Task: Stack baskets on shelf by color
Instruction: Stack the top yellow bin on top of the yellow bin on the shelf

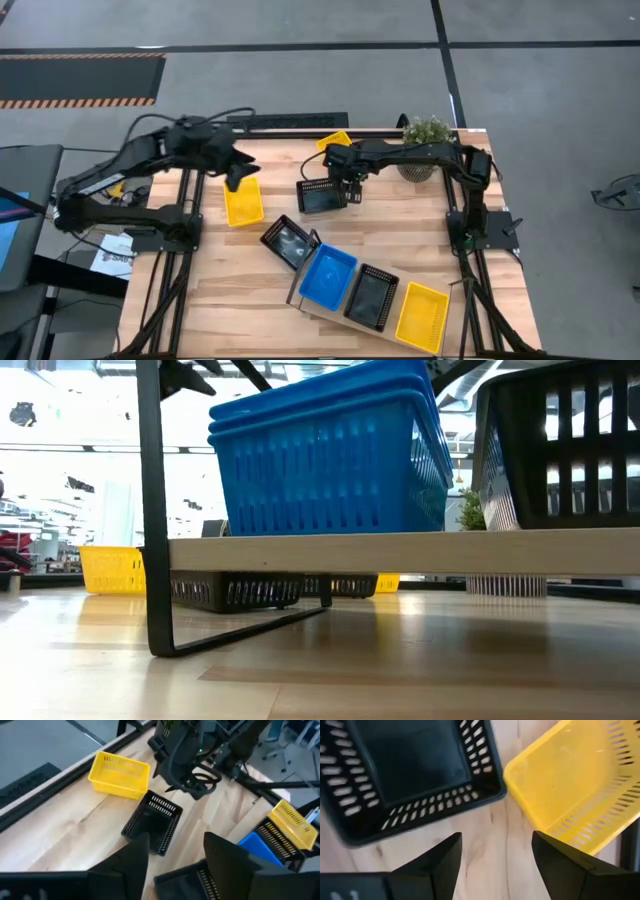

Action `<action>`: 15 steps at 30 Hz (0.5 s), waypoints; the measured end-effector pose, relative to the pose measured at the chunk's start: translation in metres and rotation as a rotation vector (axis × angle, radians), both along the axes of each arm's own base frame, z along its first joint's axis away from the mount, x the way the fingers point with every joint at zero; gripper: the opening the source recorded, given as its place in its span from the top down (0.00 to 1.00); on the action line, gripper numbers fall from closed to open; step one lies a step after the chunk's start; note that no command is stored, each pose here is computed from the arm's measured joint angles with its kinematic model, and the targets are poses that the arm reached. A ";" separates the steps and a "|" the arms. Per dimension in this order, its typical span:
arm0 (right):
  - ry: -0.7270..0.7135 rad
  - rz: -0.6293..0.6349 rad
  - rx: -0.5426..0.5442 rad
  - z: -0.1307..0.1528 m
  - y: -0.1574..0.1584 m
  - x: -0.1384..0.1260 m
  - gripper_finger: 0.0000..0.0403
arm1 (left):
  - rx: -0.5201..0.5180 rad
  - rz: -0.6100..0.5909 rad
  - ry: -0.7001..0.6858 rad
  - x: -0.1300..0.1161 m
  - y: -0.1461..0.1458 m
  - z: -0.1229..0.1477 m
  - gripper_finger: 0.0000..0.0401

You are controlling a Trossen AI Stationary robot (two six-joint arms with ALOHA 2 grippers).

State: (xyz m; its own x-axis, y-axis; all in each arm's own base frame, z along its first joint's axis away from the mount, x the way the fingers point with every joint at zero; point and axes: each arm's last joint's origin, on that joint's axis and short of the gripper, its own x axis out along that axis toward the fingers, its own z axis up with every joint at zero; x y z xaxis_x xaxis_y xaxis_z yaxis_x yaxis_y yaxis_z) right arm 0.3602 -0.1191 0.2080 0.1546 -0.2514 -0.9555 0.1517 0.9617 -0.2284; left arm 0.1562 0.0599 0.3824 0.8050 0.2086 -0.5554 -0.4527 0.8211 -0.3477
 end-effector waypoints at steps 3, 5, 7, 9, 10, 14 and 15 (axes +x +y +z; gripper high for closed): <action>-0.029 0.061 -0.020 0.010 0.002 0.000 0.35 | 0.022 0.018 -0.038 -0.015 -0.006 0.007 0.52; -0.056 0.106 -0.043 0.015 0.000 0.001 0.35 | 0.038 0.040 -0.043 -0.023 -0.008 0.009 0.50; -0.067 0.139 -0.052 0.016 -0.006 0.002 0.35 | 0.057 0.063 -0.052 -0.029 -0.010 0.011 0.50; -0.060 0.158 -0.063 0.012 -0.012 0.002 0.35 | 0.065 0.087 -0.031 -0.034 -0.011 0.010 0.50; -0.055 0.165 -0.065 0.008 -0.015 0.004 0.35 | 0.068 0.094 -0.026 -0.034 -0.010 0.009 0.50; -0.029 0.166 -0.010 -0.007 -0.022 0.005 0.35 | 0.059 0.101 0.015 -0.037 -0.011 0.006 0.50; -0.031 0.167 -0.010 -0.011 -0.023 0.007 0.35 | 0.059 0.103 0.019 -0.036 -0.011 0.006 0.50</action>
State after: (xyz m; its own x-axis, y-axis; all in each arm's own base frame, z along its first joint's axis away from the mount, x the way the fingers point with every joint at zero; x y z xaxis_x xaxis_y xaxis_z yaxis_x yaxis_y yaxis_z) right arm 0.3676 -0.1425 0.1973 0.2246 -0.2290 -0.9472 -0.0024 0.9719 -0.2355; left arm 0.1198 0.0489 0.3882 0.7669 0.3220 -0.5551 -0.5415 0.7889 -0.2906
